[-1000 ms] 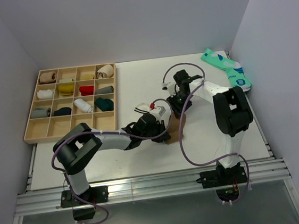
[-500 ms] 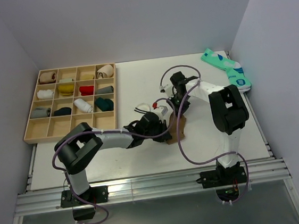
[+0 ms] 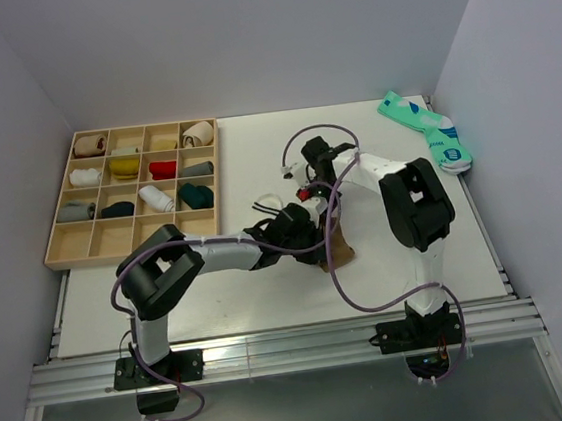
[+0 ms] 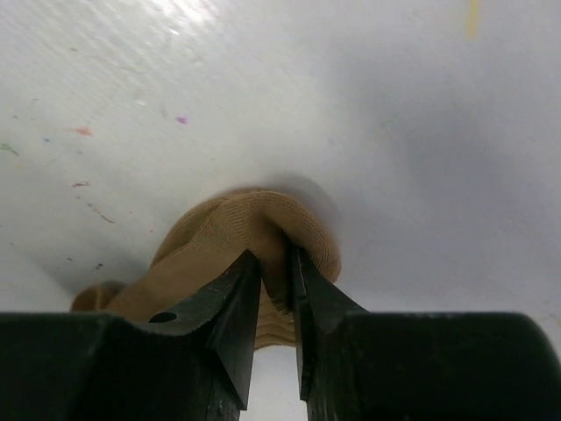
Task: Roll the socks
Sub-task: Roll the sock at the center of the board.
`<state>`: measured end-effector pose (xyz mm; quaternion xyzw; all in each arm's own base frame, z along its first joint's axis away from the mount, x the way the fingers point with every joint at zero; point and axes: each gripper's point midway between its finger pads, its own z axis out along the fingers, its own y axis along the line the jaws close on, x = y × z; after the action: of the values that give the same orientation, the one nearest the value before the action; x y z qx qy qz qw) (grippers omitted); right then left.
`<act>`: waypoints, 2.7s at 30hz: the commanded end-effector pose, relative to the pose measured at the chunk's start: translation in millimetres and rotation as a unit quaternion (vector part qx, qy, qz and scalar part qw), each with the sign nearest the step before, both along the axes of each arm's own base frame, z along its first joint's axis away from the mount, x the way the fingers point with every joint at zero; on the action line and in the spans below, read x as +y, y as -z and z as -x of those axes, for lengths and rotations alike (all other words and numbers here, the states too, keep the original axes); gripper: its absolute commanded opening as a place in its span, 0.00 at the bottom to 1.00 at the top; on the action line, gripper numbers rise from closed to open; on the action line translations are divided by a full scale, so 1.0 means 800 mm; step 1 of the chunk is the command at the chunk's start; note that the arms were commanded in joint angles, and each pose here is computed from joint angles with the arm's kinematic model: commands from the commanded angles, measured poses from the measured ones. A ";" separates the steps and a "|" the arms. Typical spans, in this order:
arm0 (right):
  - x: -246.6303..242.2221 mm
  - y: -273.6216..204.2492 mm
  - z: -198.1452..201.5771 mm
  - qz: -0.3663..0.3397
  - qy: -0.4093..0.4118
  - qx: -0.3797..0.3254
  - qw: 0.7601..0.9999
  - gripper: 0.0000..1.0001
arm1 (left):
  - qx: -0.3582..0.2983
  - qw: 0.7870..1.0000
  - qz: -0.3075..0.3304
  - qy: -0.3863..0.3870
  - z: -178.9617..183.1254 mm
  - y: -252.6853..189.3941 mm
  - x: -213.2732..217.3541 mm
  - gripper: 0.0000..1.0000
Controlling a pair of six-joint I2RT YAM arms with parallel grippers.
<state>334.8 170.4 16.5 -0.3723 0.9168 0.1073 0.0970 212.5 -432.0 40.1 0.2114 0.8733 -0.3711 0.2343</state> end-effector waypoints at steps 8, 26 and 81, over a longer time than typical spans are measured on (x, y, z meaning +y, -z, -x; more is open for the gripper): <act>0.015 -0.017 -0.009 -0.025 -0.019 -0.027 0.999 0.34 | 0.112 0.991 -0.070 0.014 0.038 0.061 0.012 0.00; -0.019 -0.062 -0.049 -0.047 0.053 -0.085 0.994 0.62 | 0.245 0.967 -0.064 -0.023 0.074 0.088 0.032 0.00; -0.041 -0.071 0.190 -0.150 -0.344 -0.170 0.911 0.65 | 0.291 0.953 -0.085 -0.023 0.049 0.073 0.027 0.00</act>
<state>170.8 129.9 70.8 -0.6509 0.6843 0.2290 0.2358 185.8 -438.6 27.4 0.1049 0.9055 -0.4107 -0.0168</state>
